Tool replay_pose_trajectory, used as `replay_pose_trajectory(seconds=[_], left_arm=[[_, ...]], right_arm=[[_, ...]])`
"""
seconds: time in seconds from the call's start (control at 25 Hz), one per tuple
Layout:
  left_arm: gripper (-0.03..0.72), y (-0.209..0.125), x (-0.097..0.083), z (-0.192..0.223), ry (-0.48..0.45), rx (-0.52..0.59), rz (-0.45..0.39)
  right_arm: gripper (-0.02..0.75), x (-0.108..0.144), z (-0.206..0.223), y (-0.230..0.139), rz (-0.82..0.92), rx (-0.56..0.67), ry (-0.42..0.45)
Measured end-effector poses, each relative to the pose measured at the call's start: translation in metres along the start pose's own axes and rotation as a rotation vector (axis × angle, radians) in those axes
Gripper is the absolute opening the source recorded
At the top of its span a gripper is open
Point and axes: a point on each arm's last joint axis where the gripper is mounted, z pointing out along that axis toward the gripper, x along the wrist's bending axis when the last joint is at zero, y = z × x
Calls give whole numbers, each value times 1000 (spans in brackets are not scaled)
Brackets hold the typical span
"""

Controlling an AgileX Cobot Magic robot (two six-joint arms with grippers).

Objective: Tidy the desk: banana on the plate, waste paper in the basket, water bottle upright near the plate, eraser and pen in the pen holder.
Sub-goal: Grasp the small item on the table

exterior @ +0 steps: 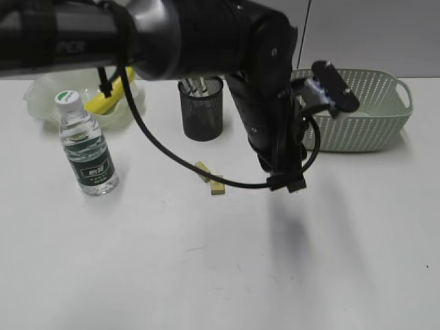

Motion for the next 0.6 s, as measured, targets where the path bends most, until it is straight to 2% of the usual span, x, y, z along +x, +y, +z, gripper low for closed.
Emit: replay_pose_trajectory(seconds=[0.16, 0.28, 0.48, 0.6], left_arm=[[185, 7, 19, -36, 167, -68, 12], [185, 6, 42, -51, 271, -138, -33], [185, -14, 92, -58, 338, -230, -238], [185, -30, 121, -62, 321, -318, -400]], right_arm=[[318, 0, 0, 0, 0, 0, 0], [316, 0, 0, 0, 0, 0, 0], [316, 0, 0, 0, 0, 0, 0], [315, 0, 0, 0, 0, 0, 0]])
